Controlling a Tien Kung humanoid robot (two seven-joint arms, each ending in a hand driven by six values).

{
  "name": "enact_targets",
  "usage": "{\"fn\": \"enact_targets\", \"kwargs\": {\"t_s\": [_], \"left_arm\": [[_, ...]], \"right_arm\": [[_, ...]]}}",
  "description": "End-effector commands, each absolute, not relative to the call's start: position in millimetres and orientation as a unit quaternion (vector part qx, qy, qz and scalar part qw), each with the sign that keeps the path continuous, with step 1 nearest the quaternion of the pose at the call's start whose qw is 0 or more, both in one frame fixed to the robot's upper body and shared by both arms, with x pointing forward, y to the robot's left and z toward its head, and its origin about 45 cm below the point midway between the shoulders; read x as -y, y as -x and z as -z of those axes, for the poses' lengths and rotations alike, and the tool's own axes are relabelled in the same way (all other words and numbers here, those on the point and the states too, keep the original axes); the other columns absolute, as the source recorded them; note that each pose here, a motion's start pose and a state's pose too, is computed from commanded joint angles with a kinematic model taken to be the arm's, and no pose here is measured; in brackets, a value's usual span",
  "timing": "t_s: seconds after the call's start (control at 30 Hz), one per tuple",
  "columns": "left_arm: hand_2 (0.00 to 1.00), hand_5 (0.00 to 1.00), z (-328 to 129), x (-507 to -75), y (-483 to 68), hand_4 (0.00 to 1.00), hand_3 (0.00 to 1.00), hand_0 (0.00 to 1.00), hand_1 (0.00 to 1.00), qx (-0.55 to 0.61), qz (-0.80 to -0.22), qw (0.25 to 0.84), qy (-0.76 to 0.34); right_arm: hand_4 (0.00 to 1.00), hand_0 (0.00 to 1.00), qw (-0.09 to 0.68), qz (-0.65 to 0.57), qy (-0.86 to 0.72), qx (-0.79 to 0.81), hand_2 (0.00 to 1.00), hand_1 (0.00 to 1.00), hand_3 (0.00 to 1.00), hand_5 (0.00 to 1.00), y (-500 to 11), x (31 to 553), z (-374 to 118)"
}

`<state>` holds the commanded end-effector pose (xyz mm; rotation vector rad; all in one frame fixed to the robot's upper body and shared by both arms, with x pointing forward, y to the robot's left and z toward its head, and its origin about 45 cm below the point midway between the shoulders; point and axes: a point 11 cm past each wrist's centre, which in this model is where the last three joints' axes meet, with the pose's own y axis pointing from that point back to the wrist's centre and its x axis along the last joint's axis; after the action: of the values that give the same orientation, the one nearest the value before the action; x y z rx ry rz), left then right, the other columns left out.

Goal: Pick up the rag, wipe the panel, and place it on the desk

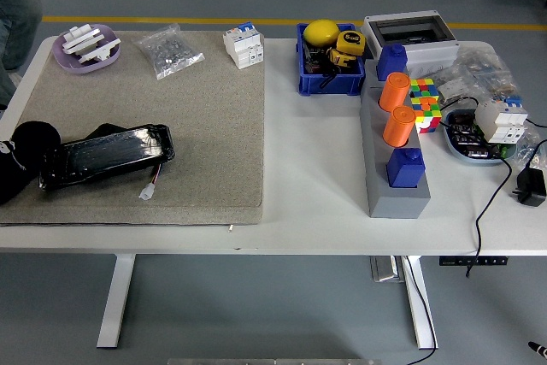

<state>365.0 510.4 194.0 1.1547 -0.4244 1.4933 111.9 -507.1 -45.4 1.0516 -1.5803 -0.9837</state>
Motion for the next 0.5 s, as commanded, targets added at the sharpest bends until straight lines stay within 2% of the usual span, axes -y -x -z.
{"fn": "enact_targets", "kwargs": {"t_s": [0.43,0.5], "left_arm": [[0.849,0.129,-173.7,-515.5,-365.7,0.823,0.788,0.720,0.821,0.157,-0.612,0.564,-0.532],[0.820,0.130,-172.2,-515.3,-366.5,0.817,0.763,0.686,0.794,0.155,-0.612,0.564,-0.532]], "right_arm": [[0.998,0.768,0.478,0.394,-0.435,0.653,0.717,0.665,0.695,0.629,-119.1,506.9,42.8],[0.998,0.768,0.477,0.392,-0.435,0.655,0.717,0.663,0.695,0.629,-120.7,507.0,42.4]]}}
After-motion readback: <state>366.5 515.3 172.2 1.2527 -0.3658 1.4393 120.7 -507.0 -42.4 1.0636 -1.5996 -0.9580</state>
